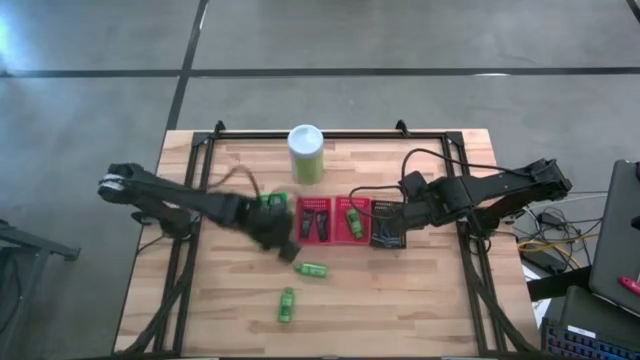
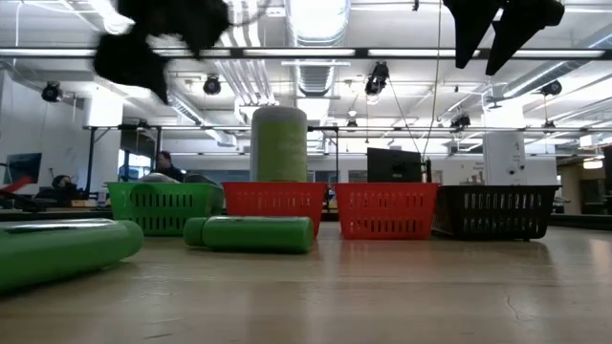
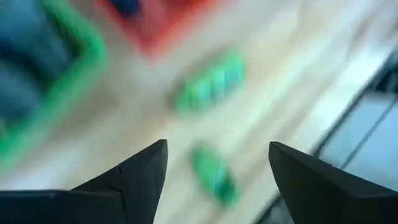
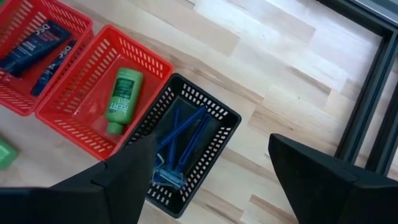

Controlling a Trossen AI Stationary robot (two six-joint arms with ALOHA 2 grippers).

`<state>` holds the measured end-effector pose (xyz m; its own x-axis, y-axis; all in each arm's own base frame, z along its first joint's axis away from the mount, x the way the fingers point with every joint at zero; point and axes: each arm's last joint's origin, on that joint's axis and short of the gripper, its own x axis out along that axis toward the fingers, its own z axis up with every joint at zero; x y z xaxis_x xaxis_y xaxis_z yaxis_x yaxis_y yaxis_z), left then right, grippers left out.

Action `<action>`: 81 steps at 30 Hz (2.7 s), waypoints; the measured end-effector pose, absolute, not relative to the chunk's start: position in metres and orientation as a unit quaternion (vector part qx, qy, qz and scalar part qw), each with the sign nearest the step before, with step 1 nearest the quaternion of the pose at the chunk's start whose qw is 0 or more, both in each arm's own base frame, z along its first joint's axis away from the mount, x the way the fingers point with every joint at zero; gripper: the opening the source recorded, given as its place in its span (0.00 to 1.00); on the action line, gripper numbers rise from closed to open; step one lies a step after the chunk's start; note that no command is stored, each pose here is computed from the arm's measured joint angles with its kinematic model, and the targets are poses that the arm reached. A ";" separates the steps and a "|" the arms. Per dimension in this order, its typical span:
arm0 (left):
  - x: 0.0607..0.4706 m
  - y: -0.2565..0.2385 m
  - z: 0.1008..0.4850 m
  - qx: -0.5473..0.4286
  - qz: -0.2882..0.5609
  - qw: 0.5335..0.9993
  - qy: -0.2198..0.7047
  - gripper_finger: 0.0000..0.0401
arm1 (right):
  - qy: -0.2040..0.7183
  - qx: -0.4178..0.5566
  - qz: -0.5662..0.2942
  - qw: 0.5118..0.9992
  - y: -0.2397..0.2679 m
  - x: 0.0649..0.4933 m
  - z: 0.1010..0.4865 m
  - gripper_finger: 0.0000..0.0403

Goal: Pick & Place Travel size toiletries
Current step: Put the bottom green shampoo into the left red bin

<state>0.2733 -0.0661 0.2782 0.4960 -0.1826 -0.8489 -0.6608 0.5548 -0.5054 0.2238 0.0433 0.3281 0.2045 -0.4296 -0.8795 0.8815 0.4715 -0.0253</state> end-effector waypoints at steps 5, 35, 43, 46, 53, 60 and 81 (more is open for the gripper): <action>0.260 -0.110 0.268 -0.439 0.162 0.714 0.520 0.71 | 0.443 0.256 -0.446 0.734 0.043 0.224 0.328 0.73; 0.305 -0.195 0.180 -0.529 0.238 0.630 0.516 0.85 | 0.461 0.236 -0.425 0.742 0.044 0.226 0.325 0.65; 0.305 -0.211 0.166 -0.501 0.263 0.612 0.553 0.85 | 0.463 0.234 -0.426 0.741 0.044 0.226 0.323 0.71; 0.306 -0.218 0.165 -0.489 0.257 0.602 0.577 0.85 | 0.466 0.232 -0.428 0.739 0.044 0.226 0.321 0.73; 0.308 -0.222 0.165 -0.466 0.261 0.606 0.590 0.81 | 0.474 0.228 -0.428 0.735 0.044 0.225 0.316 0.76; 0.306 -0.219 0.164 -0.448 0.270 0.617 0.588 0.64 | 0.487 0.227 -0.418 0.733 0.045 0.225 0.315 0.74; 0.300 -0.201 0.193 -0.374 0.222 0.702 0.564 0.44 | 0.485 0.248 -0.379 0.748 0.044 0.214 0.327 0.58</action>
